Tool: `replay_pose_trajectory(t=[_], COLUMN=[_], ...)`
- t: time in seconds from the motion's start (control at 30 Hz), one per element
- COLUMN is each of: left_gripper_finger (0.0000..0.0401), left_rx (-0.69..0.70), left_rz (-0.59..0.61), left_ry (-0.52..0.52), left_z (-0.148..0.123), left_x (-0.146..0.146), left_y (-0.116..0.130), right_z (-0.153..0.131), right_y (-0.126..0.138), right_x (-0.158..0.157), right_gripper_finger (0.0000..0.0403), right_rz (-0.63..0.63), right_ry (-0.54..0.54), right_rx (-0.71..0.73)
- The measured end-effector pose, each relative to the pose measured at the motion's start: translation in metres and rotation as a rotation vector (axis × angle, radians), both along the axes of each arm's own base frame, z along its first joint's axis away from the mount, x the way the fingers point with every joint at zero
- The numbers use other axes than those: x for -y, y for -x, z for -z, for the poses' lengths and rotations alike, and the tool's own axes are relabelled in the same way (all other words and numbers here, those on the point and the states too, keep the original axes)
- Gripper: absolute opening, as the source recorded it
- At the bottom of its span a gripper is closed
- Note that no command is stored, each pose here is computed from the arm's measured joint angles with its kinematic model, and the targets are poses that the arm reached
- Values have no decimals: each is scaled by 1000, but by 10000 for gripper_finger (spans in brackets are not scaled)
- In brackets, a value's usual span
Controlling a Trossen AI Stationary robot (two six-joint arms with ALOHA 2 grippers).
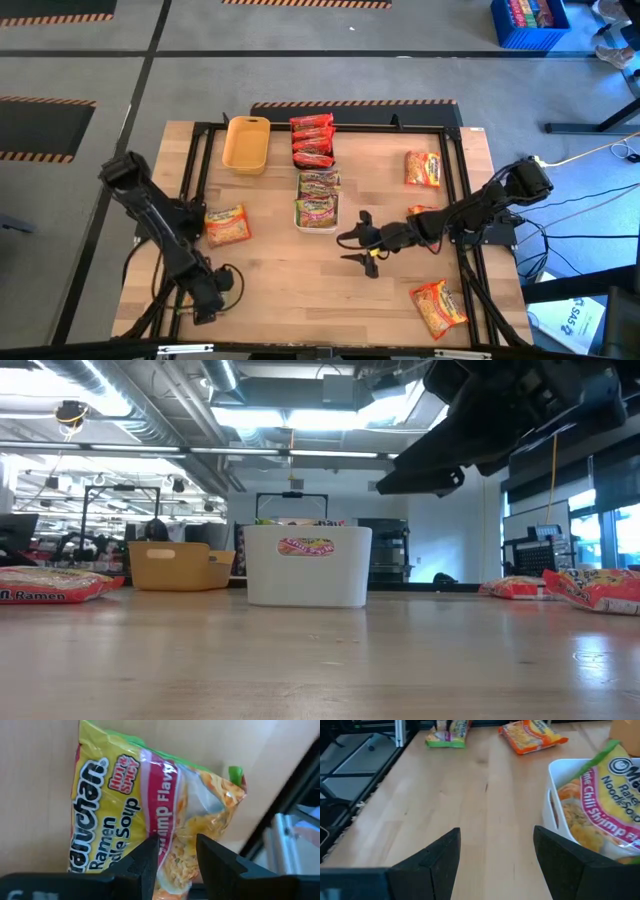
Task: Sort Maruchan noodles
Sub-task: Put the green noodle pack into the white bin
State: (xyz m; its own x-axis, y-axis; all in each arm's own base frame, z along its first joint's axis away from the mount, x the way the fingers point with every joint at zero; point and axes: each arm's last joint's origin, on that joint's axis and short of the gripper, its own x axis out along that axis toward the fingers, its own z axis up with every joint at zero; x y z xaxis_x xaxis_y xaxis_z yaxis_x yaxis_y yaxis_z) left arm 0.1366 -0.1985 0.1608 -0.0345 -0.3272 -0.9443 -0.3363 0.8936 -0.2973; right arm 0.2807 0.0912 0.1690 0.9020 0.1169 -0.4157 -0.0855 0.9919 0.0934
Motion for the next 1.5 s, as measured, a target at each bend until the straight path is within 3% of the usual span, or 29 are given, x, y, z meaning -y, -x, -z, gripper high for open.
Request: replay_pose_trajectory(t=[0.2, 0.43, 0.63, 0.9, 1.07, 1.27, 1.37, 1.5], left_gripper_finger=[127, 127, 127, 127, 128, 128, 128, 128], left_rx=[12, 364, 530, 710, 815, 804, 705, 631], left_rz=[16, 38, 102, 261, 387, 449, 451, 442], left_ry=[12, -51, -122, -155, -199, -213, -262, -349], left_z=[12, 8, 14, 26, 18, -8, -19, -16], left_x=[-3, -22, -50, -78, -82, -62, -50, -37], left_y=[-21, -62, -100, -140, -164, -176, -166, -150], right_z=[1, 0, -1, -5, 0, 15, 25, 35], right_y=[1, 0, -1, -2, -3, -7, -10, -15], right_x=[0, 0, 0, 0, 0, -2, -3, -2], right_gripper_finger=[232, 232, 232, 236, 279, 332, 341, 339], right_rz=[32, 29, 30, 86, 124, 167, 184, 229], right_ry=[-5, -12, -18, -134, -198, -269, -317, -384], right_rx=[-6, 2, 15, 39, 18, -35, -54, -47])
